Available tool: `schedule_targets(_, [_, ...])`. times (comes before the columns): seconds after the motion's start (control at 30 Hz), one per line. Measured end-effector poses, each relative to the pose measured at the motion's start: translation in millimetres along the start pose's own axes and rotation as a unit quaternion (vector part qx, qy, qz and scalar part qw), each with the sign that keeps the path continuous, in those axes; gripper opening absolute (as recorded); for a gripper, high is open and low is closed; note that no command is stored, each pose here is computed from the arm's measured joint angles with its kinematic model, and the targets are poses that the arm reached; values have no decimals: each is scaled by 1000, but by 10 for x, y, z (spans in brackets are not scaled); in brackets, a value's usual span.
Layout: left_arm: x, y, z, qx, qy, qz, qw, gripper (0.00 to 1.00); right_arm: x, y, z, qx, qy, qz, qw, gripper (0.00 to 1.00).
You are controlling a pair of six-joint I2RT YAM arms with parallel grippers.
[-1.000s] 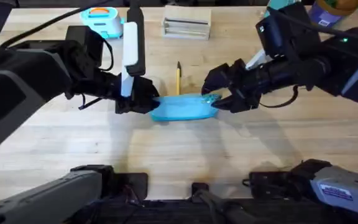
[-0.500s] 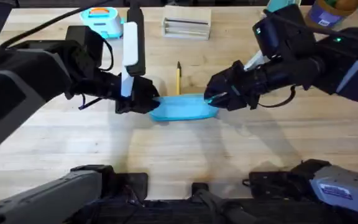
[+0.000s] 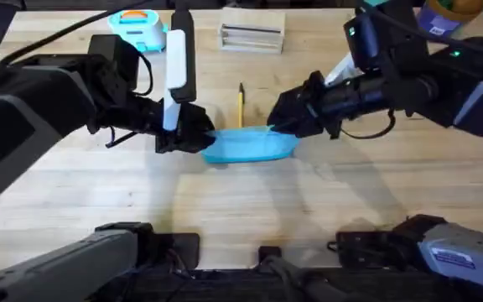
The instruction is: Unzip the bag, pick up the pens from the table one at a time and place them inside, then zip the bag closed.
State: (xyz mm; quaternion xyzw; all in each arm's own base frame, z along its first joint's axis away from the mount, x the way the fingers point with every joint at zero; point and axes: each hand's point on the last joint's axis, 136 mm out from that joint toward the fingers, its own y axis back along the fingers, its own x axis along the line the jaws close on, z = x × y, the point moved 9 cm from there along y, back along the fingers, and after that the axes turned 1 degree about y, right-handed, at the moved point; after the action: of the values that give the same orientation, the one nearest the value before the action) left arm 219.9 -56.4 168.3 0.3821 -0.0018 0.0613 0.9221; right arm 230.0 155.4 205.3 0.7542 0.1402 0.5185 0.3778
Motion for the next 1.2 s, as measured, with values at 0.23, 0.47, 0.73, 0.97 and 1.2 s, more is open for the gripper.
schedule_targets(0.23, [6,0,-3,2,-1,2,1000,43,92,-22,-19,2,44,23,999,30])
schedule_targets(0.47, [5,0,-5,3,-1,2,1000,43,183,-89,-128,11,113,36,993,30])
schedule_targets(0.73, [8,3,-10,5,-1,3,1000,43,346,-369,-194,25,180,64,981,30])
schedule_targets(0.97, [8,2,-10,5,-1,3,1000,43,445,-706,-317,69,209,58,974,30])
schedule_targets(1.2, [8,2,-10,5,-1,3,1000,43,707,-901,-430,90,247,63,963,30])
